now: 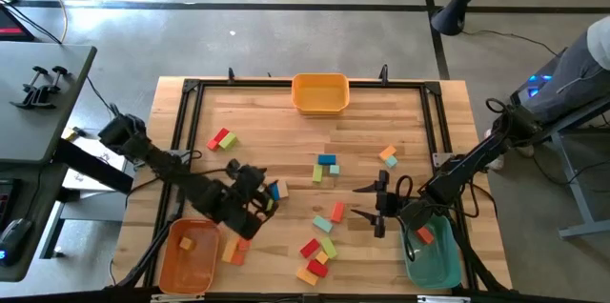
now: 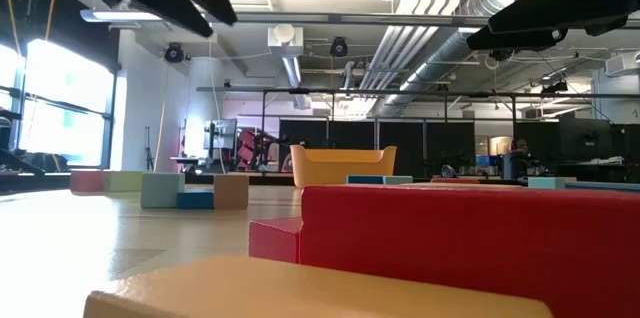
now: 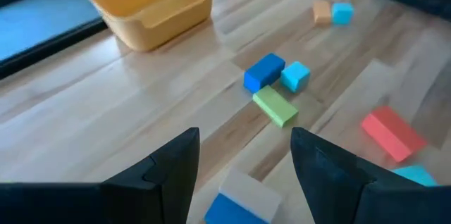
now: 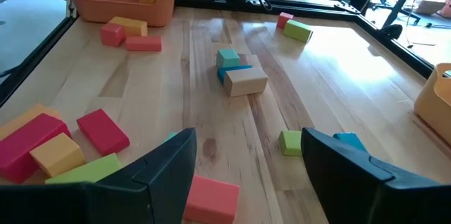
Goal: Sort blocks by size
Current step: Put the small red rectangle block into the yellow bin
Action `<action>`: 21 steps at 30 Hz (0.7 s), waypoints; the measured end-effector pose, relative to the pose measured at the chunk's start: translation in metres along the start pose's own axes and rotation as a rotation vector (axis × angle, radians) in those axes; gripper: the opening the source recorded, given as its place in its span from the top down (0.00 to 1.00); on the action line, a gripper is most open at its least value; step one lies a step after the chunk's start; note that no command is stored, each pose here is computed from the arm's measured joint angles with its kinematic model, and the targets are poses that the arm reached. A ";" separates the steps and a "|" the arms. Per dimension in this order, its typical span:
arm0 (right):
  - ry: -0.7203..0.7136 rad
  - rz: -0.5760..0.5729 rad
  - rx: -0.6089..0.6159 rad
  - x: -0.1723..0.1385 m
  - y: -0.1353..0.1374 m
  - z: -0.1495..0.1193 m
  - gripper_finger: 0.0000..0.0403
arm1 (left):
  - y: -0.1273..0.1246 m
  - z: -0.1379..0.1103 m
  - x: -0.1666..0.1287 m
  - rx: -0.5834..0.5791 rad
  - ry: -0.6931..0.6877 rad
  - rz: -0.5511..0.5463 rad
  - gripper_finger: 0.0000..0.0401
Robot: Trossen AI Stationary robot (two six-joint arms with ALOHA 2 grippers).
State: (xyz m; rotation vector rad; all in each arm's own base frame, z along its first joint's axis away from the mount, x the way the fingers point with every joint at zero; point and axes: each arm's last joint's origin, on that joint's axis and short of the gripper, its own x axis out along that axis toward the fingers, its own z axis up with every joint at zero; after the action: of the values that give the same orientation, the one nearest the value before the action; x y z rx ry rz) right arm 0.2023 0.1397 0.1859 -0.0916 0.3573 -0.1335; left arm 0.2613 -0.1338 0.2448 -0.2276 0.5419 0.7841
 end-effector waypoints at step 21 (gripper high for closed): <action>0.011 -0.023 0.021 0.004 -0.005 0.000 0.37 | 0.055 -0.023 0.076 -0.103 0.367 0.211 0.47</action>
State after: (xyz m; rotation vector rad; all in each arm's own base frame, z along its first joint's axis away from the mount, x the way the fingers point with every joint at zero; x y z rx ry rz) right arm 0.2057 0.1340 0.1851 -0.0746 0.3656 -0.1604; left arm 0.2575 -0.0582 0.1845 -0.4186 0.8833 0.9835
